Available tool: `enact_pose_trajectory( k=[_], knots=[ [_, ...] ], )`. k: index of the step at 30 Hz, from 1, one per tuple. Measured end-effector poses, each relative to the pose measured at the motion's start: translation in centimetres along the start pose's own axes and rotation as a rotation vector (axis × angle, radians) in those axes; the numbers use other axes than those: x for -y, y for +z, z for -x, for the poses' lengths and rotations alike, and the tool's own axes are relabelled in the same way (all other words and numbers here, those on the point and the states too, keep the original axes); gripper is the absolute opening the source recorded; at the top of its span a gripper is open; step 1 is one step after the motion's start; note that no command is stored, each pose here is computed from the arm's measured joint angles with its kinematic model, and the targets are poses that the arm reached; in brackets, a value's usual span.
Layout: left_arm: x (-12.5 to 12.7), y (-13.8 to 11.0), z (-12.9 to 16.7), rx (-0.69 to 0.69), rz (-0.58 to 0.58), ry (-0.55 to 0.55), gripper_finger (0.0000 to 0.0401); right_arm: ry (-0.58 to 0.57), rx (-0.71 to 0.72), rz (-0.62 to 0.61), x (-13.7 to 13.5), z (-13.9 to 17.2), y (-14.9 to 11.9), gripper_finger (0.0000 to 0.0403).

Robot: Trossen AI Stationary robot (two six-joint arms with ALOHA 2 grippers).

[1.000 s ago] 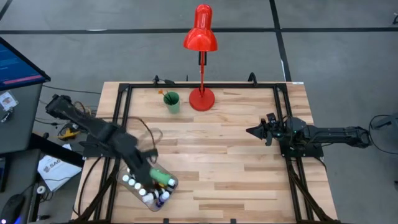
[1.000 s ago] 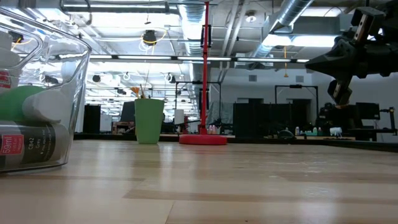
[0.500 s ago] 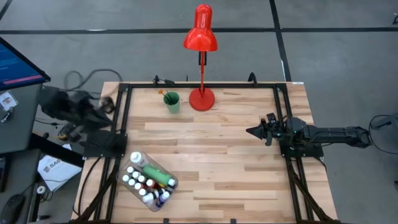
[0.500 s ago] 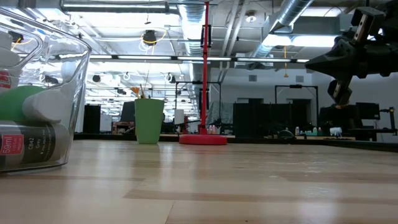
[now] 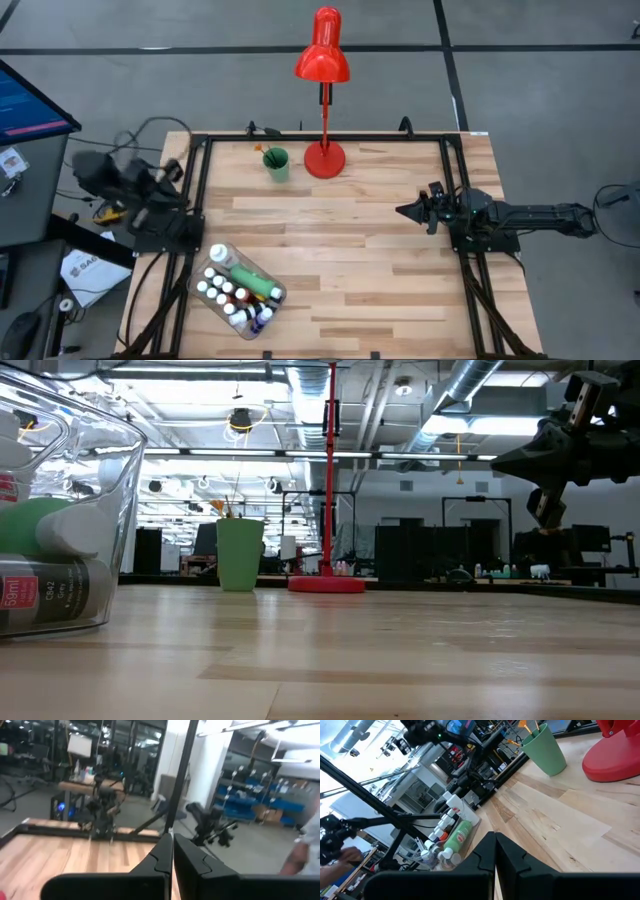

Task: Pick & Place Paint Supplies
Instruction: Return to Home Position

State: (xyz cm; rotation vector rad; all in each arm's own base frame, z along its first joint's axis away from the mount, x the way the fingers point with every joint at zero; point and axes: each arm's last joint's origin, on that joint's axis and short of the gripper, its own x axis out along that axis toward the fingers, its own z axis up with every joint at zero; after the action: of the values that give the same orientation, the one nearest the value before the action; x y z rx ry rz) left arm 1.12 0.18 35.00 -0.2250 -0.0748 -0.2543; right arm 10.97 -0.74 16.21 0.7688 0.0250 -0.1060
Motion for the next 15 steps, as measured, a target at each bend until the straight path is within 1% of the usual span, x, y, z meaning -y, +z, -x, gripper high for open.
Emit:
enact_pose_trajectory(
  k=[4,9,11,15],
  knots=[
    [-0.1,-3.2,-2.3,-0.043,-0.011,0.016,0.0003,0.0,0.0,0.0,0.0,0.0,0.0,0.0],
    [-0.1,-6.8,-4.7,-0.017,-0.001,-0.003,0.0002,0.0,0.0,0.0,0.0,0.0,0.0,0.0],
    [-0.2,-8.3,-5.4,-0.019,0.004,-0.022,0.0002,0.0,0.0,0.0,0.0,0.0,0.0,0.0],
    [-0.4,-10.9,-6.5,0.024,0.029,-0.041,0.0002,0.0,0.0,0.0,0.0,0.0,0.0,0.0]
  ],
)
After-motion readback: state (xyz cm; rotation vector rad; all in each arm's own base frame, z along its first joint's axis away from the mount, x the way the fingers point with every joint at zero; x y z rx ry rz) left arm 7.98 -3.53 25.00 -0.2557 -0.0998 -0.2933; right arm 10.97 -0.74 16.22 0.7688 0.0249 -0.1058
